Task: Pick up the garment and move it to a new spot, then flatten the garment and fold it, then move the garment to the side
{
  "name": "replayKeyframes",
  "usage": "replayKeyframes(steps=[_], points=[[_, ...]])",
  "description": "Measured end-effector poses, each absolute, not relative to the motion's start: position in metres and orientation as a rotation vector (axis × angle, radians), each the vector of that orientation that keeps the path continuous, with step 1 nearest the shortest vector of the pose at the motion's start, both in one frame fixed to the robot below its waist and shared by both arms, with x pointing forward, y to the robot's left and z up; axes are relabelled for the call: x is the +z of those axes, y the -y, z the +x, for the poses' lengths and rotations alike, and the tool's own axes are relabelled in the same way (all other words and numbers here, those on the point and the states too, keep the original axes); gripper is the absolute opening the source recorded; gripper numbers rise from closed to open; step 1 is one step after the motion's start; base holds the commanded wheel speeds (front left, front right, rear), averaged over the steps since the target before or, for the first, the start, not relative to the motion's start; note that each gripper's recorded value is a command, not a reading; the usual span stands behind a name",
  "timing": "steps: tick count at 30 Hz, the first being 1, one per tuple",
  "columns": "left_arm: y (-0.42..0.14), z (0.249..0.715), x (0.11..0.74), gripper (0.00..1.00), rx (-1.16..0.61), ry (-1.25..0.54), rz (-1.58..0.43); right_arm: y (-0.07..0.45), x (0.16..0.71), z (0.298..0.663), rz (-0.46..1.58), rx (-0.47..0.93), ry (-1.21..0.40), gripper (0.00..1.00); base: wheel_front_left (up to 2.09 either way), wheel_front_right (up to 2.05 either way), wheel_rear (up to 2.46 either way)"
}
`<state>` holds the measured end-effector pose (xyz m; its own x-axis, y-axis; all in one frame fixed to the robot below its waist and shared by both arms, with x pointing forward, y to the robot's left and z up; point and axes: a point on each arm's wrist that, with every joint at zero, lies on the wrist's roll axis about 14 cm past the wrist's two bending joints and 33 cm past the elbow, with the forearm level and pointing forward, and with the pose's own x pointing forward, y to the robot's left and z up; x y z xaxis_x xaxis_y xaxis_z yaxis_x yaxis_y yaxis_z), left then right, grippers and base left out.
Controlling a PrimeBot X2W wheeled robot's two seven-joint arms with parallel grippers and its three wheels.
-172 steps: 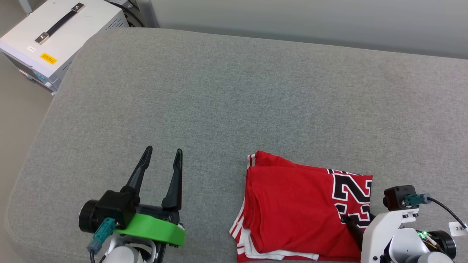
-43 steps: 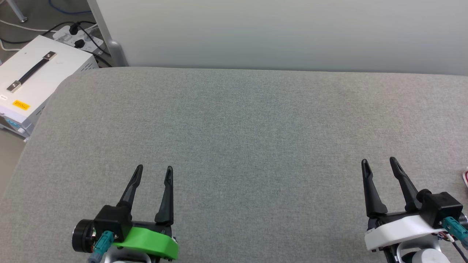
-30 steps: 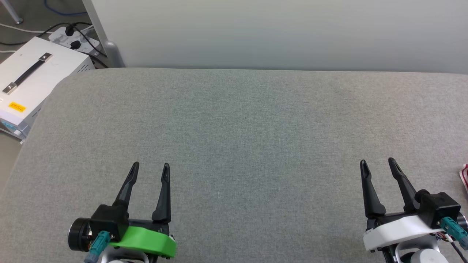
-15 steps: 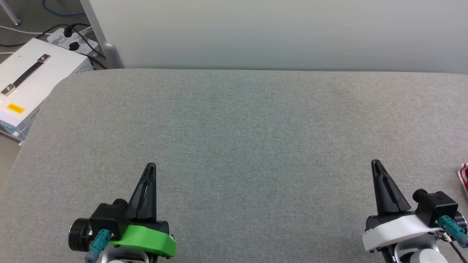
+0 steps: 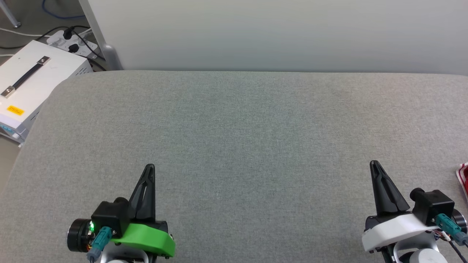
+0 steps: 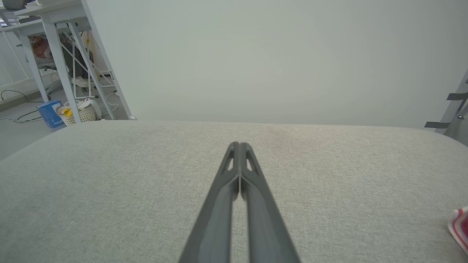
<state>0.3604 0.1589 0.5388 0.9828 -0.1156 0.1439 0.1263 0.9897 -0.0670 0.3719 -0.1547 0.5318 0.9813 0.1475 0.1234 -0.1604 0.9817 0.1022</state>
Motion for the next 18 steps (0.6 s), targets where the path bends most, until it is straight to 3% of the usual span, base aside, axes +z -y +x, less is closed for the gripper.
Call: replayKeyframes(steps=[18], points=[[-0.1624, 0.3614, 0.5363, 0.0, -0.102, 0.111, -0.05, 0.1553, 0.5316, 0.371, 0.09, 0.153, 0.094, 0.0, 0.0, 0.0, 0.0]])
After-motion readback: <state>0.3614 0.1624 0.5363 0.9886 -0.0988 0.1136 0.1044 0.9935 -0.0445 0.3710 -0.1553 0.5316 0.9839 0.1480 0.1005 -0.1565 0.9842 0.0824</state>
